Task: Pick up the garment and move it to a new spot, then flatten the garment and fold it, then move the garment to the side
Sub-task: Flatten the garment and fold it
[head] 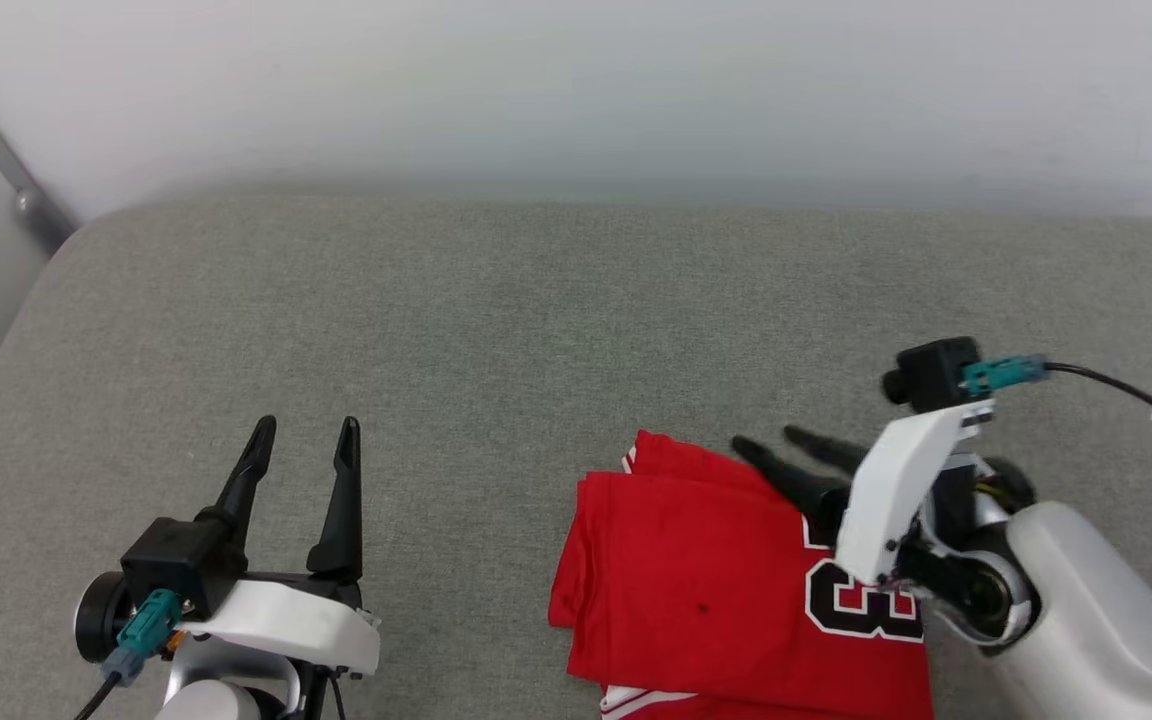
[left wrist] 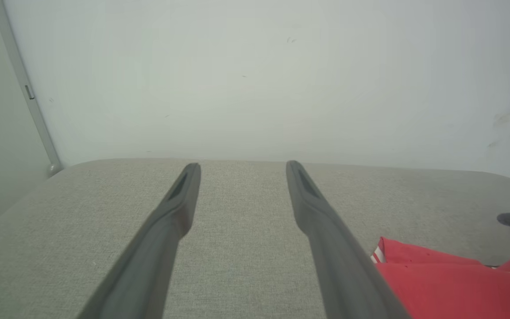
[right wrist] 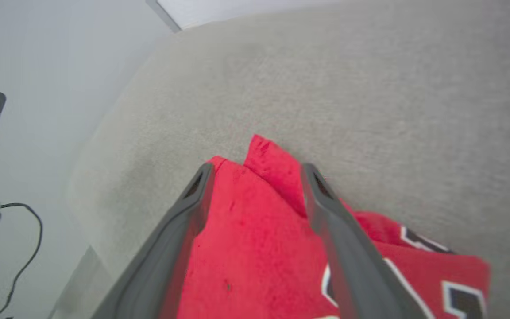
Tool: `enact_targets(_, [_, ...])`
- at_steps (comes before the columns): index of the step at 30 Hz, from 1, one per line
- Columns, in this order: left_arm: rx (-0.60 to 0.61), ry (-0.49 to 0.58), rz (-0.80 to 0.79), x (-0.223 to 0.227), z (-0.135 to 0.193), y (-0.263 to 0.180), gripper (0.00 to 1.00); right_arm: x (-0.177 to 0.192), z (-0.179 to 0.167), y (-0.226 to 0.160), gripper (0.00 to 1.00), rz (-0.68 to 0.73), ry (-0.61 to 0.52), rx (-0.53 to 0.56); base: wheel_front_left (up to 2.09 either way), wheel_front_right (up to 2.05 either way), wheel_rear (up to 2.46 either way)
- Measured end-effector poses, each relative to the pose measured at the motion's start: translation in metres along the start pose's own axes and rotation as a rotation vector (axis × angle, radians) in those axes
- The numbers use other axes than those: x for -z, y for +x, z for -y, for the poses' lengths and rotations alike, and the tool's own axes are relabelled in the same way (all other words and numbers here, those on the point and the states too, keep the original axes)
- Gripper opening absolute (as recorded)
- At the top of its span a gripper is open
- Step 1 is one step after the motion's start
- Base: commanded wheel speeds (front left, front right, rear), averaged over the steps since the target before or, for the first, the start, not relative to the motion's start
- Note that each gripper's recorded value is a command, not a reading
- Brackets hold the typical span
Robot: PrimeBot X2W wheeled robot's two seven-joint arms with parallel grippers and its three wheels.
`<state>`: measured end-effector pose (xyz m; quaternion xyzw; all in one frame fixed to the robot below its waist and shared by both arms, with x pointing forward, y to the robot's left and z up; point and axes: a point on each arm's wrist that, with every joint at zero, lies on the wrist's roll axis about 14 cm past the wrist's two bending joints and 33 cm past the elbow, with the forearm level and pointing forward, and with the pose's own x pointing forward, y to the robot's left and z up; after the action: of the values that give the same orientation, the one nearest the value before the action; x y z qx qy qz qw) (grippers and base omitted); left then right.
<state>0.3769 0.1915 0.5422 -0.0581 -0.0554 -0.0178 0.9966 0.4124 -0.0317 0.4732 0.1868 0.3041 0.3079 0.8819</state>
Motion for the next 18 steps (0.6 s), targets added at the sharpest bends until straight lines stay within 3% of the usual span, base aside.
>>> enact_targets(4, [0.007, -0.002, -0.001, 0.0, 0.003, 0.001, 1.0, -0.04, 0.042, -0.032, 1.0, 0.182, -0.193, 0.167, 0.0, 0.0, 0.0])
enact_targets(7, [0.011, -0.001, -0.008, 0.002, 0.004, -0.001, 1.0, -0.056, 0.071, -0.064, 1.0, 0.286, -0.273, 0.292, 0.0, 0.0, 0.0])
enact_targets(13, [0.014, 0.004, -0.009, 0.001, 0.005, -0.004, 1.0, -0.072, 0.105, -0.132, 1.0, 0.468, -0.352, 0.485, 0.0, 0.0, 0.0])
enact_targets(18, [0.016, 0.007, -0.016, 0.003, 0.007, -0.009, 1.0, -0.072, 0.099, -0.172, 1.0, 0.593, -0.376, 0.547, 0.0, 0.0, 0.0])
